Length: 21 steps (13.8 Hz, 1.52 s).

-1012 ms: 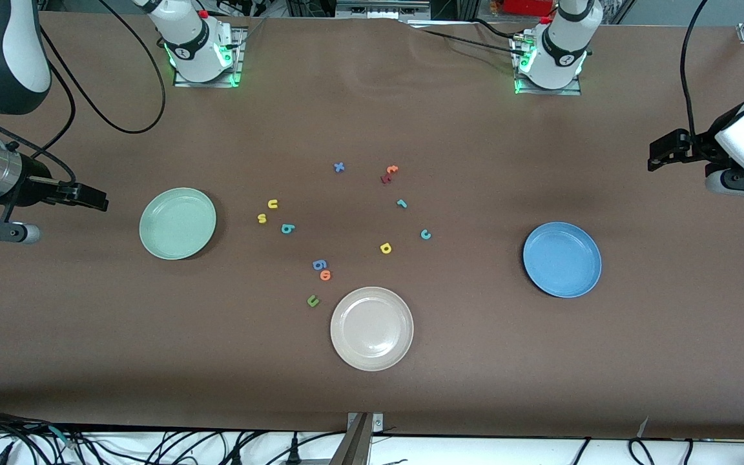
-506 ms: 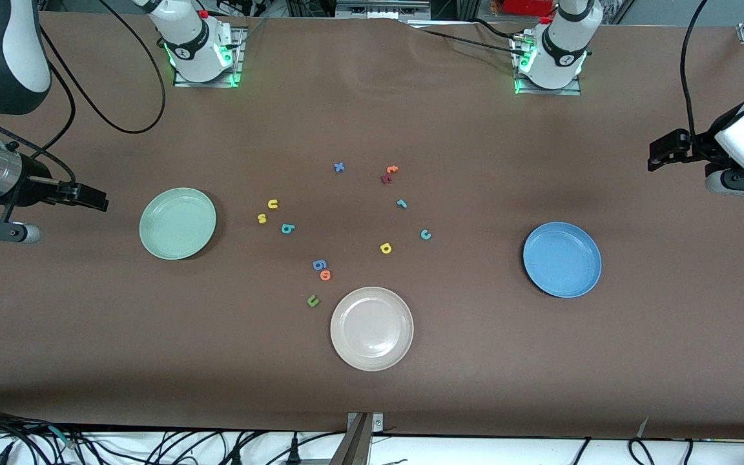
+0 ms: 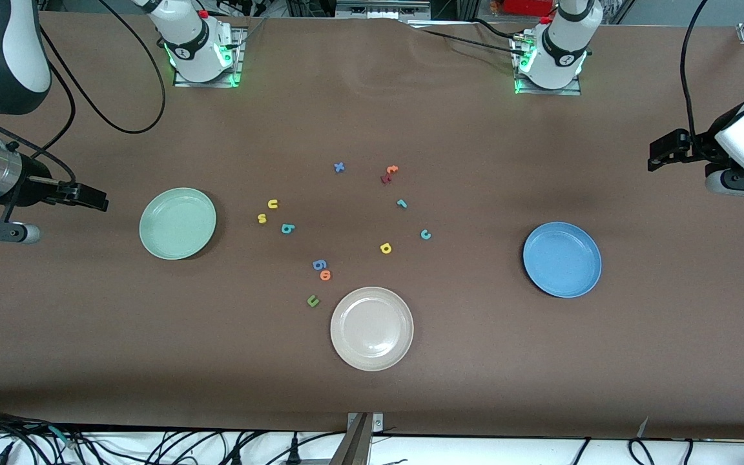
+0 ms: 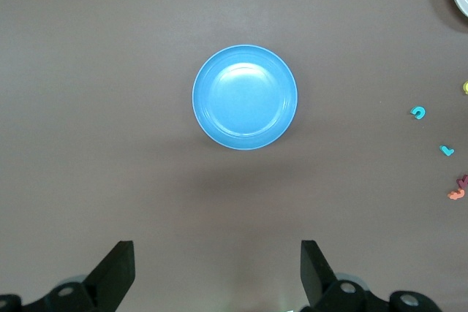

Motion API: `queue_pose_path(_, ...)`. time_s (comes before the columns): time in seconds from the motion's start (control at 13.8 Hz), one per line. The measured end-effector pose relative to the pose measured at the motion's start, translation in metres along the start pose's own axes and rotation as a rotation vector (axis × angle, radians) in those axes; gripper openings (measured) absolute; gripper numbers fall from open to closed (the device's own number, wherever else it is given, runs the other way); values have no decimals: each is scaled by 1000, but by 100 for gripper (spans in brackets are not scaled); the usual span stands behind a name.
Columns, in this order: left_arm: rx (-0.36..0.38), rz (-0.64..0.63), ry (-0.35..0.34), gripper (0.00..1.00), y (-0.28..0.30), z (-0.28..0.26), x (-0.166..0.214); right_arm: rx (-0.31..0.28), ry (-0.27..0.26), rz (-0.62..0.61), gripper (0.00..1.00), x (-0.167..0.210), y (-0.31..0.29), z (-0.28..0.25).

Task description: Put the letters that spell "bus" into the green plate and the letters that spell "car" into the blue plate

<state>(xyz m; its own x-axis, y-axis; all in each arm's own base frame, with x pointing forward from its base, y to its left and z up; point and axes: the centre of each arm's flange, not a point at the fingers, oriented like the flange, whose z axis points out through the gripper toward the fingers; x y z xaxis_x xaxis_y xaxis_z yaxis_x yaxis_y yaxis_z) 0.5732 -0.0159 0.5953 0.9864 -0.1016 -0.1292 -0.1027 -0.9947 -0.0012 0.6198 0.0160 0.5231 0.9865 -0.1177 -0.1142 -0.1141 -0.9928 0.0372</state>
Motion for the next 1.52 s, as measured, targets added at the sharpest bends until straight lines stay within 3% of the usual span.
queue_pose_path(1.16, 2, 10, -22, 100, 6, 12, 7, 0, 0, 0, 100, 0, 0, 0)
queue_pose_path(1.52, 13, 148, -105, 100, 91, 46, 22, 0, 0, 0, 100, 0, 0, 0)
